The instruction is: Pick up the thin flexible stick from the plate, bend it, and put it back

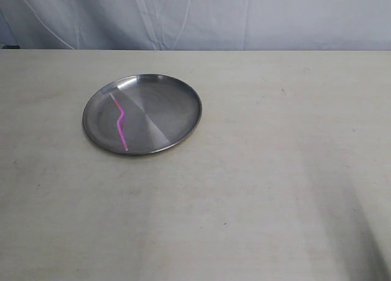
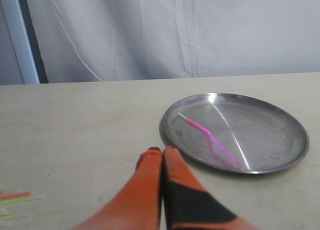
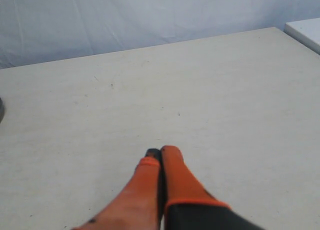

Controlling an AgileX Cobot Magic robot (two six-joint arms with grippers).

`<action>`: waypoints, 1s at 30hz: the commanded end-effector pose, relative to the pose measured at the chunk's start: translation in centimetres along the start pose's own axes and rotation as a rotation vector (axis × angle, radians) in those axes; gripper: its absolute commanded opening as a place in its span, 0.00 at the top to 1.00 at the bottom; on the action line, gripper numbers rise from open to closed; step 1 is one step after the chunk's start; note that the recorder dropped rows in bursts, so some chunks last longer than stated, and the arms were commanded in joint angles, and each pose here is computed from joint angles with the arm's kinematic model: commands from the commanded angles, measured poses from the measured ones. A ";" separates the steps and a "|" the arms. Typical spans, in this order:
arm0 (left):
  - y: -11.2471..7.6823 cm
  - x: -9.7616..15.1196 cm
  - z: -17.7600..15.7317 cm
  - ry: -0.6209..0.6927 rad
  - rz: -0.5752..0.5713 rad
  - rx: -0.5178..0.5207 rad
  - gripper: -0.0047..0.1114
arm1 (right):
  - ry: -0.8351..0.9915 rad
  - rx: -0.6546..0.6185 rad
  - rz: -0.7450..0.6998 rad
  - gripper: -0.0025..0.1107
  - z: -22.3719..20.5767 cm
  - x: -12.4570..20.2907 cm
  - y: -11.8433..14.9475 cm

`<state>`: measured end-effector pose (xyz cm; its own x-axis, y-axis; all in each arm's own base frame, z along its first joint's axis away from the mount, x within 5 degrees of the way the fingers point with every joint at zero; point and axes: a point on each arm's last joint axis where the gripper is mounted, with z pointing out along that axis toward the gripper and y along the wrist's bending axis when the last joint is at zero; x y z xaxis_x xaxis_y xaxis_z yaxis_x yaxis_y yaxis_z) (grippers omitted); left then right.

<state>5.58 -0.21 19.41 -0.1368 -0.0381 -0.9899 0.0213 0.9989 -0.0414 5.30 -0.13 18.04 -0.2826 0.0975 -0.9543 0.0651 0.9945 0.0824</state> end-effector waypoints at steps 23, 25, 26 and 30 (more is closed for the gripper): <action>0.0 0.0 0.0 -0.016 0.010 -0.006 0.96 | -0.016 0.004 0.007 0.99 0.0 0.0 0.0; 0.0 0.0 0.0 -0.016 0.010 -0.006 0.96 | -0.016 0.004 0.007 0.99 0.0 0.0 0.0; 0.0 -0.1 0.0 -0.022 0.010 -0.006 0.96 | -0.016 0.004 0.007 0.99 0.0 0.0 0.0; 0.1 -0.2 0.0 -0.038 0.010 -0.006 0.96 | -0.016 0.004 0.007 0.99 0.0 0.0 0.0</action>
<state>5.60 -0.17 19.57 -0.1194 -0.0230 -0.9926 0.0193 0.9995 -0.0255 5.30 -0.13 18.04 -0.2826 0.0975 -0.9543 0.0651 0.9945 0.0824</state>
